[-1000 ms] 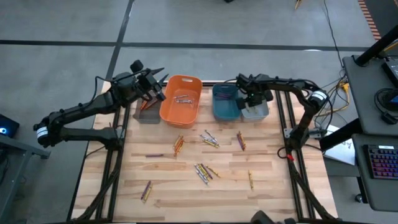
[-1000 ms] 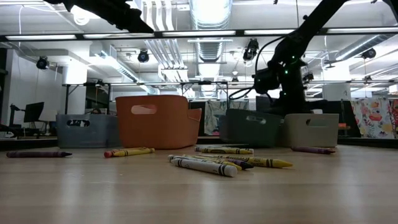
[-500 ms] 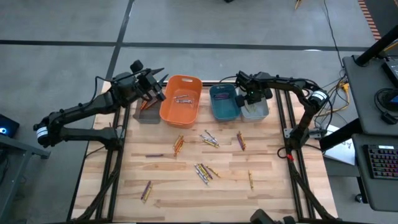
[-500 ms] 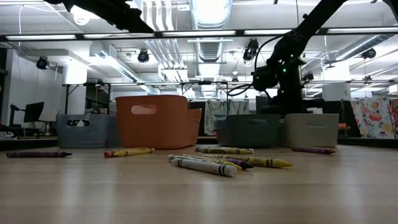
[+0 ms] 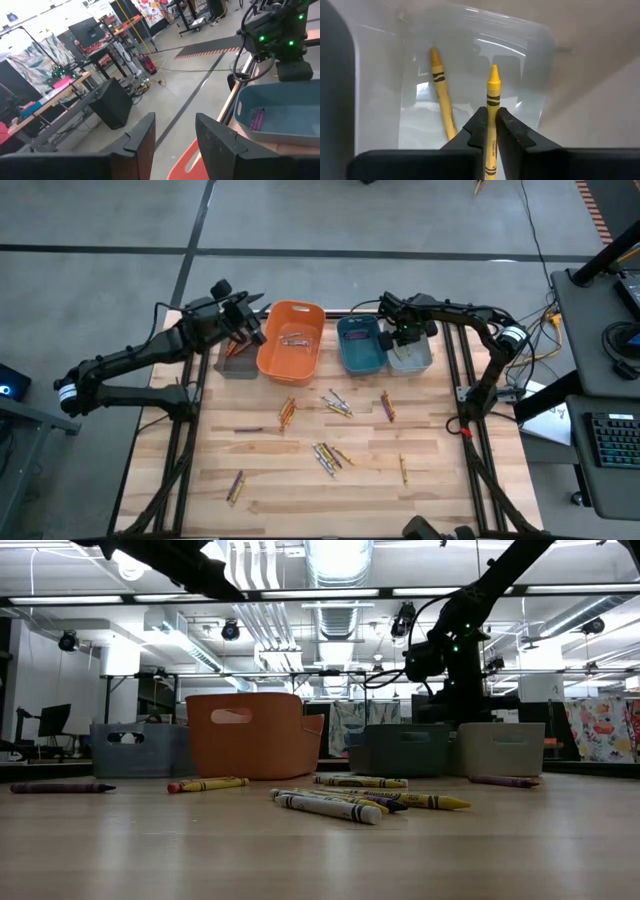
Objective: Sort crayons
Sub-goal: Put the yellow crayon into the white bin, then put the purple crayon into the blue bin
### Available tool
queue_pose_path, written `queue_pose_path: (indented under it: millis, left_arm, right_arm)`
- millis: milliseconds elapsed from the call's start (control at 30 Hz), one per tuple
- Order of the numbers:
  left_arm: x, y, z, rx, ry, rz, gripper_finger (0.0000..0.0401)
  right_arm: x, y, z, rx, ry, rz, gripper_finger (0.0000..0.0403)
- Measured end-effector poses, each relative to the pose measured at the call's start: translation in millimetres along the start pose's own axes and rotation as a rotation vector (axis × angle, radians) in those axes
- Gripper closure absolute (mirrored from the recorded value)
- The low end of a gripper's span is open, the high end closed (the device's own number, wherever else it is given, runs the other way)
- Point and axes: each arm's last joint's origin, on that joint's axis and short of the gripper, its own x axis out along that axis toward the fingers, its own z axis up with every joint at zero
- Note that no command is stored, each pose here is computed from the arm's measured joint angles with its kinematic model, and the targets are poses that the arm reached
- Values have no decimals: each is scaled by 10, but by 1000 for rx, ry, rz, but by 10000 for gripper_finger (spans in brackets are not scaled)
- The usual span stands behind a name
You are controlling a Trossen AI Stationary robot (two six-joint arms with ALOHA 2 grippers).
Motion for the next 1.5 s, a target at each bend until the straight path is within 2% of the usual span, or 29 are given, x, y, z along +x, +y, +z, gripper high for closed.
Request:
queue_pose_path:
  millis: [300,533,800,1067,1267,1500]
  left_arm:
    - [-3,-23,-28,-34,30,-19,278]
    - [-33,-129,-109,-108,124,-102,278]
    - [-154,-377,-223,-182,282,-335,278]
    - [-396,-685,-282,-244,453,-594,278]
    - [-589,-886,-248,-275,511,-699,278]
    - [-777,-1072,-269,-335,598,-768,278]
  right_arm:
    - [-20,-7,-12,1,7,5,283]
    - [-289,-30,-31,0,-55,43,249]
    - [-766,28,-251,-43,-204,132,245]
    - [-1186,277,-632,-127,-420,196,256]
    - [-1376,515,-913,-239,-551,256,260]
    - [-1418,757,-1153,-388,-585,313,255]
